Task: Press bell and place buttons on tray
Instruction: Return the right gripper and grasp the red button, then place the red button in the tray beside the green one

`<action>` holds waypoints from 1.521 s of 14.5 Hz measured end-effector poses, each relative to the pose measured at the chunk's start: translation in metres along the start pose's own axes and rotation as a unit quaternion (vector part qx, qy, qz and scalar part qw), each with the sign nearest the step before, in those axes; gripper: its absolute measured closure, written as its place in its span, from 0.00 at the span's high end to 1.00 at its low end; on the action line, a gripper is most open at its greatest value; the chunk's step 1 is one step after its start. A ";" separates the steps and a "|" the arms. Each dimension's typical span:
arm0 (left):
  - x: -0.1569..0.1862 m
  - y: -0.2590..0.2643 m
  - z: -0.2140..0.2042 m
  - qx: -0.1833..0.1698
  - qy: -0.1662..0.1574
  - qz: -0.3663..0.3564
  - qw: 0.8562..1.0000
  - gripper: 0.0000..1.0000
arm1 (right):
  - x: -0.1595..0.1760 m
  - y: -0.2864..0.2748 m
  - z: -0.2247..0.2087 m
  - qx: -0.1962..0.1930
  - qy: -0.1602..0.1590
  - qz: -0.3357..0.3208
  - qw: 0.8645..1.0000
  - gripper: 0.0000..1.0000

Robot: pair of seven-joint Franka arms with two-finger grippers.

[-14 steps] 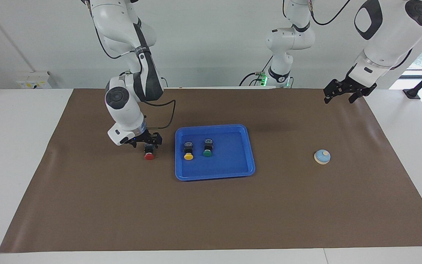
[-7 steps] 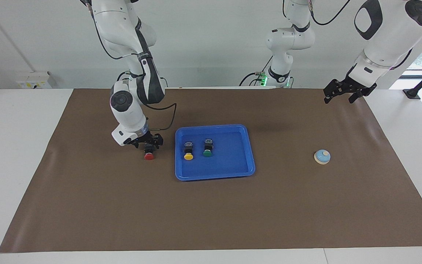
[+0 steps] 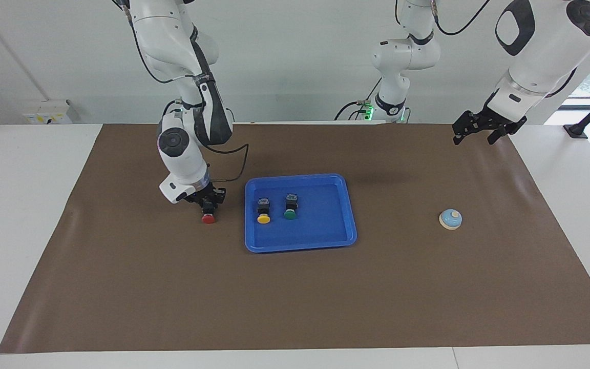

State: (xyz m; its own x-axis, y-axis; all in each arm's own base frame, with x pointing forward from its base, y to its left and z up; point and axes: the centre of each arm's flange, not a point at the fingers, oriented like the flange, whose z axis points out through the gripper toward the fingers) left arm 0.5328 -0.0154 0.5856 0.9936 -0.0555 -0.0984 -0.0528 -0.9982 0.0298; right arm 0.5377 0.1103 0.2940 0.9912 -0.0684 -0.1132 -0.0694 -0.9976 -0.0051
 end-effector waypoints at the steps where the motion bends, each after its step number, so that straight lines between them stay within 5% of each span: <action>1: 0.000 0.000 0.000 0.000 0.000 0.000 1.000 1.00 | 0.002 -0.002 -0.004 0.001 0.004 -0.001 1.000 0.41; 4: 0.000 0.000 0.000 0.000 0.000 0.000 1.000 1.00 | 0.012 -0.026 -0.046 0.003 0.010 -0.020 1.000 0.41; 9: 0.000 0.000 0.000 0.000 0.000 0.000 1.000 1.00 | -0.006 -0.148 -0.129 0.015 0.038 -0.049 0.998 0.41; 15: 0.000 0.000 0.000 0.000 0.000 0.000 1.000 1.00 | -0.044 -0.321 -0.079 0.022 0.035 -0.007 0.999 0.41; 22: 0.000 0.000 0.000 0.000 0.000 0.000 1.000 1.00 | -0.036 -0.334 -0.025 0.033 0.026 0.009 0.999 0.41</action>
State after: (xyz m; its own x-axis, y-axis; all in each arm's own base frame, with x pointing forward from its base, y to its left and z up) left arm 0.5328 -0.0154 0.5856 0.9936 -0.0555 -0.0985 -0.0528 -0.9982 0.0298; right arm 0.5281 0.4460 0.3245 0.9941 -0.0885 -0.0627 -0.0928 -0.9933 -0.0689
